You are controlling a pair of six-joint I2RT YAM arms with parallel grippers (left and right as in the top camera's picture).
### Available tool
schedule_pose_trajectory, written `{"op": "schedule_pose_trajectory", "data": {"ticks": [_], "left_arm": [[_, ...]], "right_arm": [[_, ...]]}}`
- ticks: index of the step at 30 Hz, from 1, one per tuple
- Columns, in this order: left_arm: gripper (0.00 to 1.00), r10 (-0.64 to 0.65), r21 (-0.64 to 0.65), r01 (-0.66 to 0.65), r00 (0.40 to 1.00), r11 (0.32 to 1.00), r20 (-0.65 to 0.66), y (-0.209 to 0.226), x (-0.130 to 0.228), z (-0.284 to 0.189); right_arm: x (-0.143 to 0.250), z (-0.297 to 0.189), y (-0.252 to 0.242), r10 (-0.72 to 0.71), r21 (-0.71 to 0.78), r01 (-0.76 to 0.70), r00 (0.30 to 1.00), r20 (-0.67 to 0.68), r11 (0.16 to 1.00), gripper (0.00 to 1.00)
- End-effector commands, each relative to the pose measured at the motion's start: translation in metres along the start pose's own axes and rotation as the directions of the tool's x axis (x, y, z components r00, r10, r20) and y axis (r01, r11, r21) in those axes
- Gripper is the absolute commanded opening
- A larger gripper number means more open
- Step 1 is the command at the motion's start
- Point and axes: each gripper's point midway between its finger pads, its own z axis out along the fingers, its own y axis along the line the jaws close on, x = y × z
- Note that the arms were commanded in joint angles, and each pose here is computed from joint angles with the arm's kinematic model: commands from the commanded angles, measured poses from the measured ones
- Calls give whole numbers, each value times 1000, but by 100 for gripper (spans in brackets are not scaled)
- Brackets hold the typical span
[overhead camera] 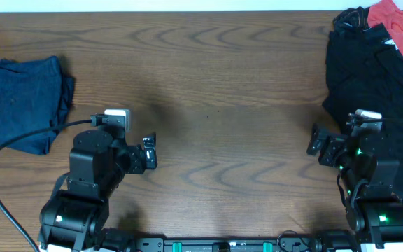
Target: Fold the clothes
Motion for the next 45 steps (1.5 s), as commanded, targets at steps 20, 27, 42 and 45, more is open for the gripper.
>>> {"op": "schedule_pose_trajectory", "data": {"ticks": [20,27,42,45], "left_arm": [[98,2,-11,-1,1000,1000,6,2,2,0],[98,2,-11,-1,1000,1000,6,2,2,0],[98,2,-11,-1,1000,1000,6,2,2,0],[98,2,-11,-1,1000,1000,6,2,2,0]], "right_arm": [[45,-1,-14,-30,50,40,984,-176,998,99],[32,4,-2,-117,-22,115,990,-75,993,99],[49,8,24,-203,-144,292,874,442,946,99],[51,8,25,-238,-121,338,835,496,933,99]]}}
